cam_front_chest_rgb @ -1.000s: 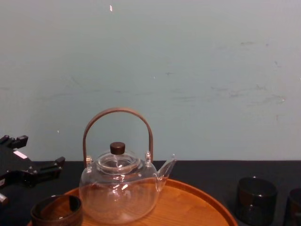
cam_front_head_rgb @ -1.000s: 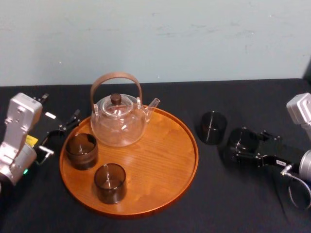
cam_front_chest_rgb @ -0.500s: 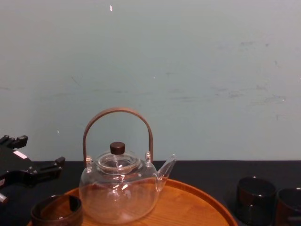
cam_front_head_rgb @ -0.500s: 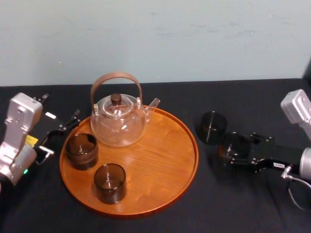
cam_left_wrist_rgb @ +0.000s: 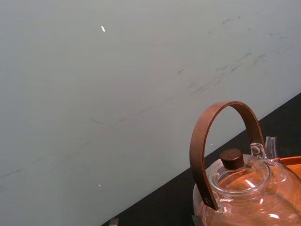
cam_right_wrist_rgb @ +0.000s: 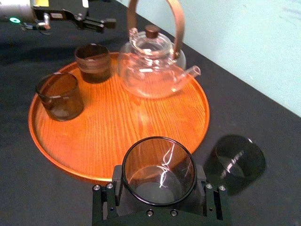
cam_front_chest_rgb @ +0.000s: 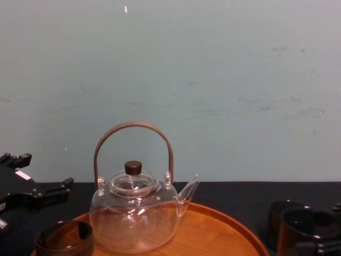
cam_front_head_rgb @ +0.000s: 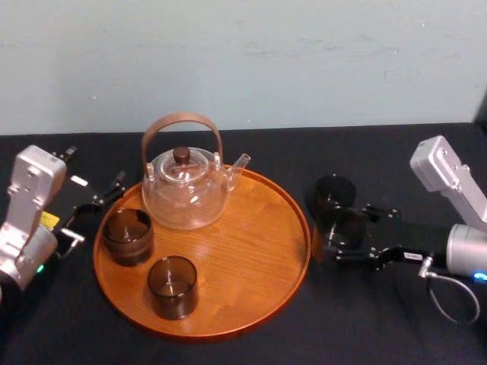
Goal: Pick up the glass from the table and place it on the tray.
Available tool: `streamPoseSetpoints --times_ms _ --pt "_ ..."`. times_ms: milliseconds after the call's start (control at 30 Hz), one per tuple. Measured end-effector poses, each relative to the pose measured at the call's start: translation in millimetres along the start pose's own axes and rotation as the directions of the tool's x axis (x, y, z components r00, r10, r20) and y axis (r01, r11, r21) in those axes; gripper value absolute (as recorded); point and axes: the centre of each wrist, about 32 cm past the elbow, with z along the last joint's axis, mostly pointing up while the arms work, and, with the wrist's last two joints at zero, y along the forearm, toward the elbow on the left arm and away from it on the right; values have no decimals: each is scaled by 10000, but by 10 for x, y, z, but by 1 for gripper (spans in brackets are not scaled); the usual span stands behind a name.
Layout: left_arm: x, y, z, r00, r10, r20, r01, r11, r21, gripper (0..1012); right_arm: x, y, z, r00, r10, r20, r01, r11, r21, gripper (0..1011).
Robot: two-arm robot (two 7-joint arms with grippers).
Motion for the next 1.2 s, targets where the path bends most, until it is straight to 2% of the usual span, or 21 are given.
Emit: streamPoseSetpoints --times_ms 167,533,1200 --pt "0 0 0 10000 -1 1 1 10000 0 1001 -29 83 70 9995 248 216 -252 9995 183 903" --pt "0 0 0 10000 -1 1 1 10000 0 1001 -27 274 173 9974 518 493 -536 9979 374 903" --pt "0 0 0 10000 0 1 0 10000 0 1001 -33 562 264 9908 1021 891 -1051 9940 295 903"
